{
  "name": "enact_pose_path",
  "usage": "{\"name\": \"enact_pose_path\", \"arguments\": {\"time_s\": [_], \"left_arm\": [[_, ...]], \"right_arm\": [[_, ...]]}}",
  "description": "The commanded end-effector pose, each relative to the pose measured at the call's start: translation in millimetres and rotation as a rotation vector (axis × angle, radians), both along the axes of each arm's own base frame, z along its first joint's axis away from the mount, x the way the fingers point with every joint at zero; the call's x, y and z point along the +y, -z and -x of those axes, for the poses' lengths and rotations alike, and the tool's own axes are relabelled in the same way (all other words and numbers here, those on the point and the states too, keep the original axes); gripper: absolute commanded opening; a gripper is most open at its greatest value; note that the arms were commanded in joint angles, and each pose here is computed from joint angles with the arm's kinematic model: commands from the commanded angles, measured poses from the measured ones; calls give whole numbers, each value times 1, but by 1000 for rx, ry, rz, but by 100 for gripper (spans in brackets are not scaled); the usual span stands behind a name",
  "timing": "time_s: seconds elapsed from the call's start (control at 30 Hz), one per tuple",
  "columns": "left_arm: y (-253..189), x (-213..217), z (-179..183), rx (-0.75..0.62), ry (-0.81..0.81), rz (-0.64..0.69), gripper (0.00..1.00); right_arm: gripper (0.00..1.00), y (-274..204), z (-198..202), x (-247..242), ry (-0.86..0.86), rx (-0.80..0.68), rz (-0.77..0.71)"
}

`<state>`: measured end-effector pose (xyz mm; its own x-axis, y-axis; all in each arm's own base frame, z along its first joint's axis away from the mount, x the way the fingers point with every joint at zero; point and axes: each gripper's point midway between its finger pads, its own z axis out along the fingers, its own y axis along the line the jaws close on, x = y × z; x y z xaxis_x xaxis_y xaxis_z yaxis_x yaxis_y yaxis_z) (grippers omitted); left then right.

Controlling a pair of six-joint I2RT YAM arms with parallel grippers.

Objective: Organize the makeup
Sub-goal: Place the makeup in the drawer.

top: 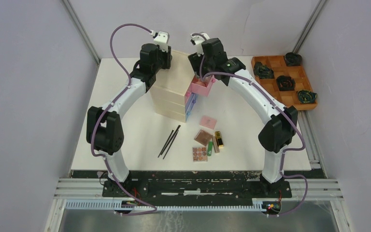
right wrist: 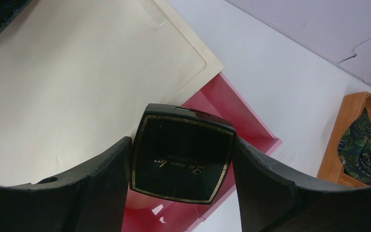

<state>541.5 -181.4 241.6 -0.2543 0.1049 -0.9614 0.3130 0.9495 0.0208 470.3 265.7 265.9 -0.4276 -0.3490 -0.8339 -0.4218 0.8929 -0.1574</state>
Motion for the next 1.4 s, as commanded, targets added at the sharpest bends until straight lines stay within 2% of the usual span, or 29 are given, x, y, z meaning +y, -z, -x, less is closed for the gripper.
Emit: {"name": "enact_pose_path", "arguments": {"time_s": [0.0, 0.23, 0.43, 0.63, 0.83, 1.13, 1.23, 1.3, 1.33, 1.37], "left_arm": [[190, 57, 82, 622, -73, -280, 41], [189, 56, 82, 622, -70, -276, 41], [190, 55, 81, 623, -66, -269, 41], [187, 54, 80, 615, -64, -266, 41], [186, 54, 80, 614, -64, -266, 41], [186, 54, 80, 613, -64, -268, 41], [186, 54, 80, 614, -63, -266, 41], [186, 54, 80, 614, -63, -265, 41], [186, 54, 80, 615, -63, -266, 41], [185, 54, 80, 613, -63, -265, 41]], "right_arm": [[48, 34, 20, -3, -89, 101, 67], [77, 27, 36, -14, -126, 91, 103], [92, 12, 43, -22, -132, 41, 106], [98, 2, 40, -22, -125, 19, 99], [99, -17, 35, -22, -101, -38, 73], [99, -86, 30, -36, 1, -243, -43], [96, -106, 32, -41, 24, -303, -83], [82, -109, 32, -44, 33, -308, -81], [65, -108, 32, -44, 35, -301, -77], [40, -106, 33, -45, 39, -292, -75]]}}
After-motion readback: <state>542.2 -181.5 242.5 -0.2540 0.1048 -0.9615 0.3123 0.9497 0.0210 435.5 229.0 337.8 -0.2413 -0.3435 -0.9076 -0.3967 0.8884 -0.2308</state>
